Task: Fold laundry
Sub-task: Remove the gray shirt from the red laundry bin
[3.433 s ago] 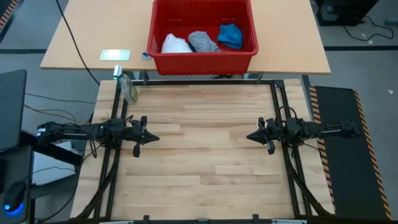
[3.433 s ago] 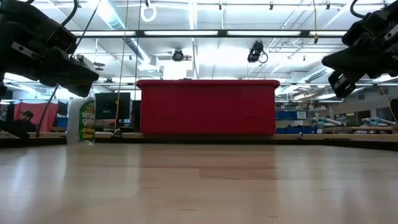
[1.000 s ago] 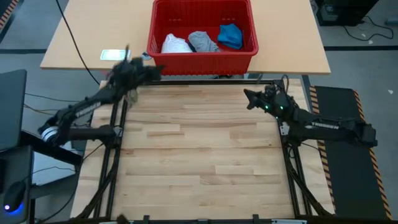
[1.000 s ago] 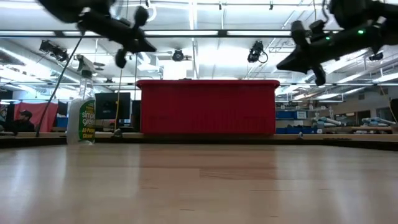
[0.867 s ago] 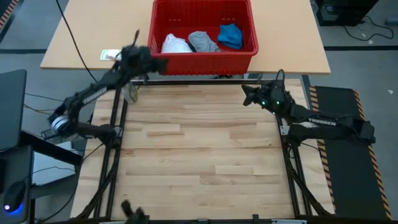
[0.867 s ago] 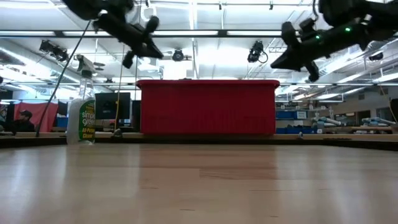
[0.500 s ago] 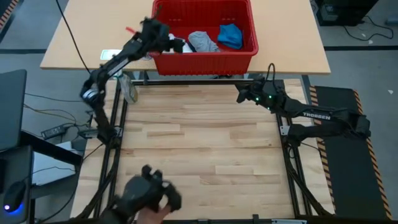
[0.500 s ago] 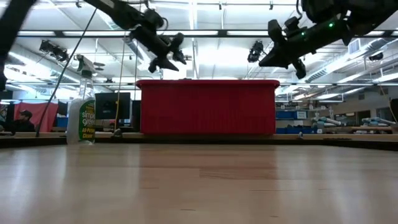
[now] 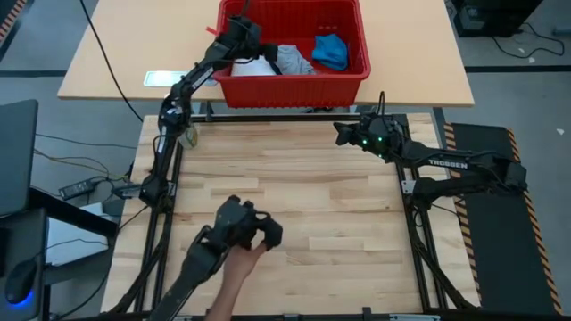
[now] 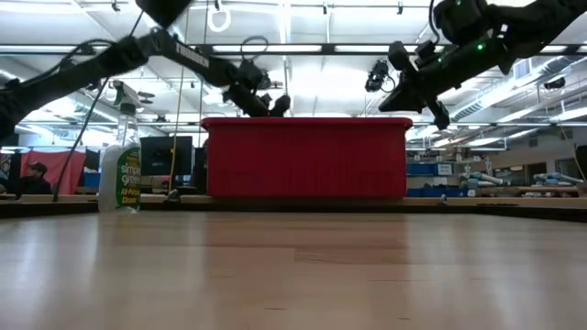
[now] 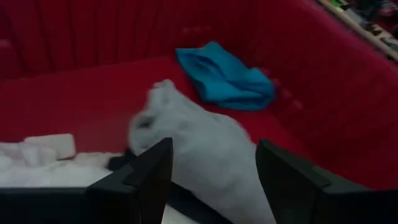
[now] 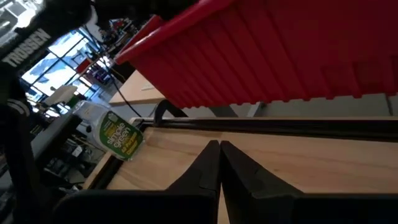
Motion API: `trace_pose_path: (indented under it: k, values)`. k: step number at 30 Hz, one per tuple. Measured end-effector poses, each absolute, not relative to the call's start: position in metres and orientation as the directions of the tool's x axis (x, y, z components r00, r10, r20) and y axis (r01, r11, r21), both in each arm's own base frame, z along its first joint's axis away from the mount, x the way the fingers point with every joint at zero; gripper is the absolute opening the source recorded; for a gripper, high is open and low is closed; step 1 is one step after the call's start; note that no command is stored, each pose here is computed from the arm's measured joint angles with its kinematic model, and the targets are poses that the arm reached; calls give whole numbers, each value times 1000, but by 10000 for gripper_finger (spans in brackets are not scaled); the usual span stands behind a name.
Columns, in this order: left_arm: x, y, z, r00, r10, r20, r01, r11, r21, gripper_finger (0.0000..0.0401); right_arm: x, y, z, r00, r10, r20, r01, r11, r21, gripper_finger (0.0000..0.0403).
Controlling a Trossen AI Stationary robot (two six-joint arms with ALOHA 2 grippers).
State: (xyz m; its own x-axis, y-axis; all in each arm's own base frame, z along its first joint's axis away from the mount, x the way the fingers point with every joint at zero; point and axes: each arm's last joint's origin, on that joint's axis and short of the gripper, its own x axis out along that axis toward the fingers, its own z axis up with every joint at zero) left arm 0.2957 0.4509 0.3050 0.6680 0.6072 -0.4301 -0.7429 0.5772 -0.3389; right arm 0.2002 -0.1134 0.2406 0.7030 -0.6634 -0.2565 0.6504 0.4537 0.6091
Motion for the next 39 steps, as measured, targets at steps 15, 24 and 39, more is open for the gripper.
trace_pose_path:
  k: [15, 24, 39]
  values:
    - [311, 471, 245, 665, 596, -451, -711, 690, -136, 211, 194, -122, 237, 645, -709, -286, 707, 410, 576, 72]
    - [314, 469, 244, 671, 592, -446, -699, 706, -114, 40, 187, -133, 237, 623, -727, -287, 718, 387, 578, 62]
    - [291, 368, 450, 933, 359, 24, -359, 930, 82, 12, 188, -138, 249, 730, -661, -172, 644, 583, 494, 12]
